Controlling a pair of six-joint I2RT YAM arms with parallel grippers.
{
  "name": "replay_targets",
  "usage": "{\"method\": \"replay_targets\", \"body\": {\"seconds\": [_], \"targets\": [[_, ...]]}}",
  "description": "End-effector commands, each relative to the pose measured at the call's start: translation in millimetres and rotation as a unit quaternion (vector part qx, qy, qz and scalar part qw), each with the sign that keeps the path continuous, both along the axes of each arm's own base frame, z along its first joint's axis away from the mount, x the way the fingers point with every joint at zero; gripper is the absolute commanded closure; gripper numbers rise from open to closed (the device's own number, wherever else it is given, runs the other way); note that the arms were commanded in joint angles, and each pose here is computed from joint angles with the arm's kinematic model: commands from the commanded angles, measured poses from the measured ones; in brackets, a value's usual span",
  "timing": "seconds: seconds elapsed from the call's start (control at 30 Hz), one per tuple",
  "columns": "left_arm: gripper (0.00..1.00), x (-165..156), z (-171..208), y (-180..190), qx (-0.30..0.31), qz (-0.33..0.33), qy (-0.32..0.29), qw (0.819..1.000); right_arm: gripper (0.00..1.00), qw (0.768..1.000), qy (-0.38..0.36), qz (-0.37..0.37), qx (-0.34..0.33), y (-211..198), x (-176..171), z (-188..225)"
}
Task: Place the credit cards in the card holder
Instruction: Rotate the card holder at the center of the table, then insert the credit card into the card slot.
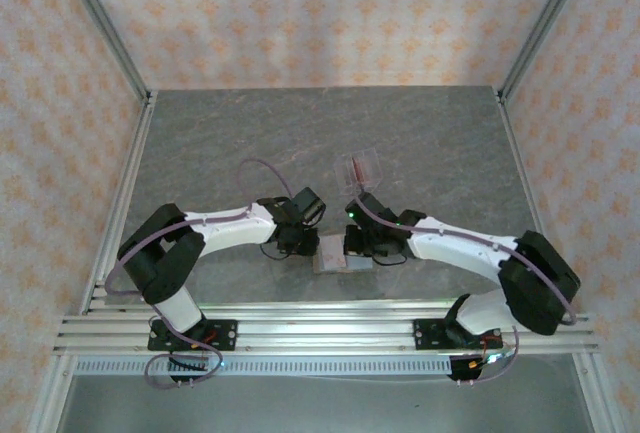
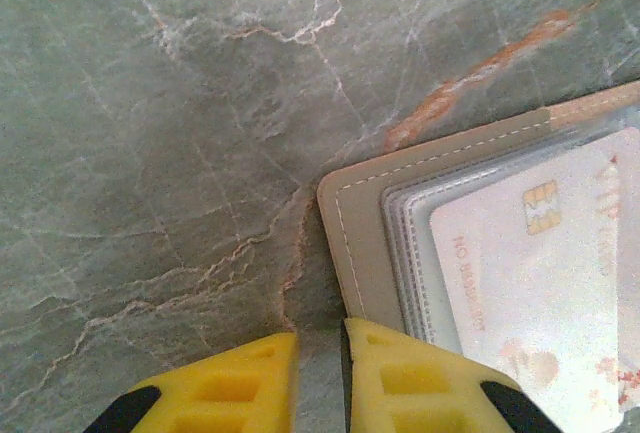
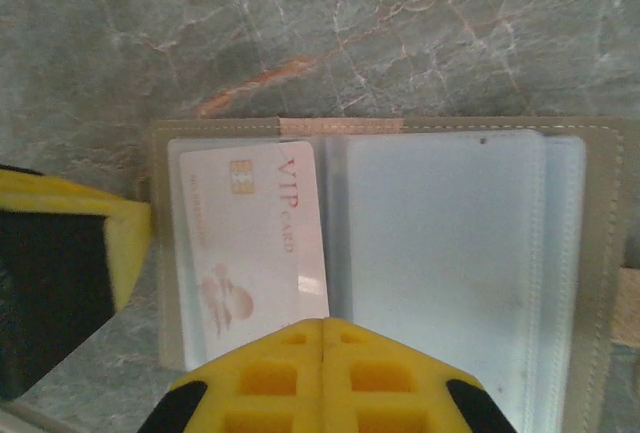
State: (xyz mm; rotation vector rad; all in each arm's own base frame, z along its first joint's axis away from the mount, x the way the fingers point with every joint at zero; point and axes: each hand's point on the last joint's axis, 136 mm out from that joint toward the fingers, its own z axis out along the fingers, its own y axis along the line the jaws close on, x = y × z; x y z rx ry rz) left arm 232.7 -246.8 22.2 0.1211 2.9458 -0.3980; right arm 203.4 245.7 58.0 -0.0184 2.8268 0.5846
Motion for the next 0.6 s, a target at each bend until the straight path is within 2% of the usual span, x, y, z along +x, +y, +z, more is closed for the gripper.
{"method": "replay_targets", "body": {"seconds": [0.0, 0.17, 0.57], "targets": [[0.81, 0, 20, -8, -0.018, 0.0, -0.018, 1.0, 1.0, 1.0, -0.012, 0.015, 0.007, 12, 8, 4], [0.82, 2, 24, -11, -0.014, -0.001, -0.025, 1.0, 1.0, 1.0, -0.009, 0.017, -0.002, 14, 11, -3], [0.85, 2, 6, -18, -0.005, -0.007, -0.011, 1.0, 1.0, 1.0, 0.001, 0.011, -0.023, 7, 13, -18]]}}
